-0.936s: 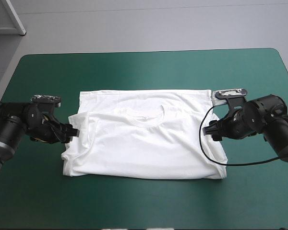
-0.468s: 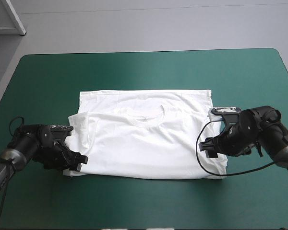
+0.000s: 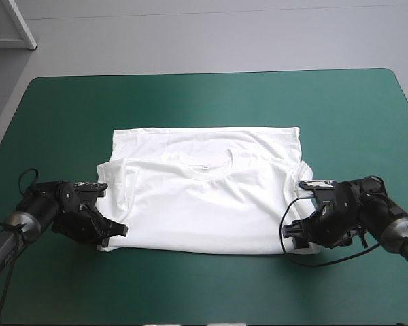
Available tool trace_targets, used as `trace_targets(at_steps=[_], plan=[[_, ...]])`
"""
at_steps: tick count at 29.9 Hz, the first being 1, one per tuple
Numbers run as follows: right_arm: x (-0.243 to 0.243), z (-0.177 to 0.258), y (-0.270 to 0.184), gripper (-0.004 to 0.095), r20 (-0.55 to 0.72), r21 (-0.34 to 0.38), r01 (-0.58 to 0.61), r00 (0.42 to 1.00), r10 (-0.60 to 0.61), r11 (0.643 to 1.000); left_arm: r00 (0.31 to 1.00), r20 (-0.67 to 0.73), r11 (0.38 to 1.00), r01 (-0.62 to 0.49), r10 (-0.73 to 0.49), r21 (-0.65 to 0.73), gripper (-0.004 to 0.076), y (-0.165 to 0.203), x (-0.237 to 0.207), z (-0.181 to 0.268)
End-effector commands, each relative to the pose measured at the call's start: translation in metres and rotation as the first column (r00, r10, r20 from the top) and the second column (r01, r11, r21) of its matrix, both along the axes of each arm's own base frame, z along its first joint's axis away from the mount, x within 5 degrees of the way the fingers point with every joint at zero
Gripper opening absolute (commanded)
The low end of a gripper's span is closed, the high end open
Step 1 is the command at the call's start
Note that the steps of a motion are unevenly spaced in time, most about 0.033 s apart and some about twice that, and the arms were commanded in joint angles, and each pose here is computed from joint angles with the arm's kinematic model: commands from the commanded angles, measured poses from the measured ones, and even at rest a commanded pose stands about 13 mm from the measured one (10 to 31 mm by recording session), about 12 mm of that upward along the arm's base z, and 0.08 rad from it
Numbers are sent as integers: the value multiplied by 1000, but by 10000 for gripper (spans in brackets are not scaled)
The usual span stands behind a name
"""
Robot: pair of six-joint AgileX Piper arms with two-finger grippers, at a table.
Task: Fold the cloth
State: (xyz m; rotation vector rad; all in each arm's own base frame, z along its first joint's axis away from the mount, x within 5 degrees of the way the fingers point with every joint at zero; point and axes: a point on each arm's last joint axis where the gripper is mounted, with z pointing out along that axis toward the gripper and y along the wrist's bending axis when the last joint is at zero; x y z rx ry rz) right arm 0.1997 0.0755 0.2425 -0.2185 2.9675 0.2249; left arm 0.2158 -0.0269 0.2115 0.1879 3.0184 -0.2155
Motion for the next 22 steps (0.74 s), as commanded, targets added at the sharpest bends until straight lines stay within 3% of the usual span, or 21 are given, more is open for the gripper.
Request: trace_targets(at_steps=[1, 7, 10, 16, 22], plan=[[3, 1, 2, 628, 51, 27, 3, 999, -5, 1000, 999, 33, 1000, -5, 5, -19, -10, -1, 2, 8], [4, -24, 9, 523, -13, 82, 15, 1000, -14, 997, 1000, 15, 1000, -1, 1, -18, -10, -1, 0, 8], [6, -31, 11, 412, -25, 92, 4, 1000, -2, 996, 1000, 7, 1000, 4, -4, -15, -10, -1, -1, 8], [4, -22, 9, -23, 21, 87, -31, 999, 29, 996, 998, 60, 1000, 10, -9, -13, -10, -1, 3, 23], [5, 18, 6, -14, 177, 91, -49, 984, 32, 995, 987, 162, 1000, 17, -13, -23, -10, -3, 18, 67]])
